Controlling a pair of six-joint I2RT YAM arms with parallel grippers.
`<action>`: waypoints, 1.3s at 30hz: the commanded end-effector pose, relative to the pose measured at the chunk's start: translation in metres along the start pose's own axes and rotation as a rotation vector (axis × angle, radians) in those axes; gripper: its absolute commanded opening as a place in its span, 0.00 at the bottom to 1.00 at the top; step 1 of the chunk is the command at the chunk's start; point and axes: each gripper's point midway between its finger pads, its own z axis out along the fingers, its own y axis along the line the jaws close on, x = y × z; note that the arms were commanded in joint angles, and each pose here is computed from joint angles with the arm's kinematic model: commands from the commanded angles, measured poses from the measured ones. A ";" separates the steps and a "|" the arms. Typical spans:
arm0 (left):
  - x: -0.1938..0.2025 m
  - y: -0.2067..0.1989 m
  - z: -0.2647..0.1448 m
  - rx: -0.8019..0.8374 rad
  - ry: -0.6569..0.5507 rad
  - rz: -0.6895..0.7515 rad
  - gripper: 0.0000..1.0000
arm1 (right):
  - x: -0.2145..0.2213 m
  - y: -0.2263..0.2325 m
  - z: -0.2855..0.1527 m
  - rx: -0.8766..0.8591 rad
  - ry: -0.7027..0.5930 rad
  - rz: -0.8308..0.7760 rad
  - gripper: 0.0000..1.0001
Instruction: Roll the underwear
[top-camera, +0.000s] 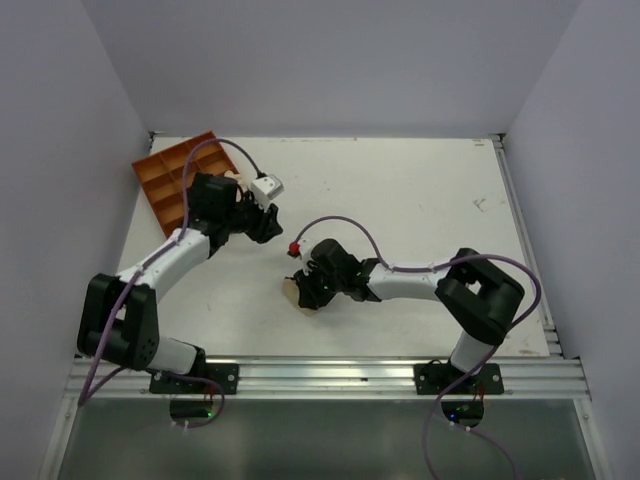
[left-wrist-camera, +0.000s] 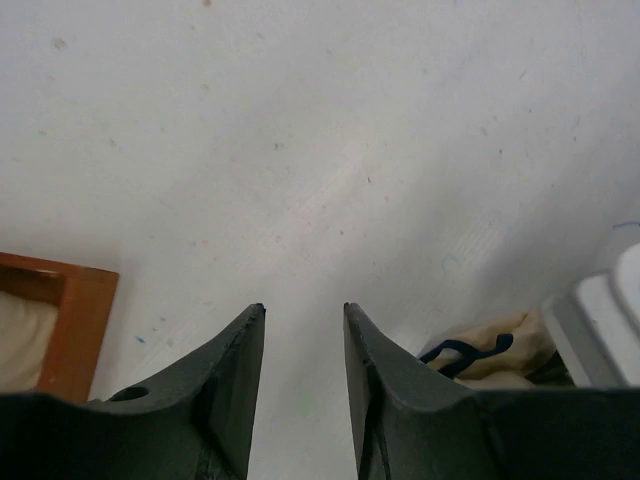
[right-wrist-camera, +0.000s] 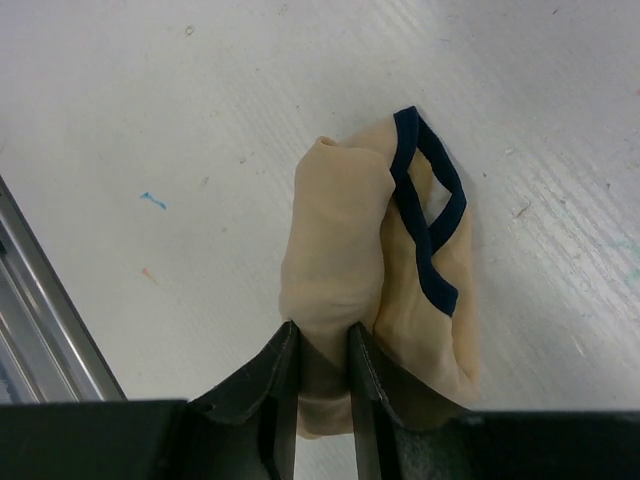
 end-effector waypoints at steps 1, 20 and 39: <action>-0.079 0.007 -0.048 -0.154 -0.291 0.121 0.43 | 0.095 -0.026 -0.012 0.067 0.309 0.105 0.19; 0.028 -0.126 -0.033 0.601 -0.176 0.579 0.54 | 0.090 -0.023 -0.014 -0.196 0.272 0.366 0.18; 0.086 -0.133 0.017 0.614 0.048 0.836 0.55 | 0.097 -0.025 -0.006 -0.332 0.269 0.486 0.19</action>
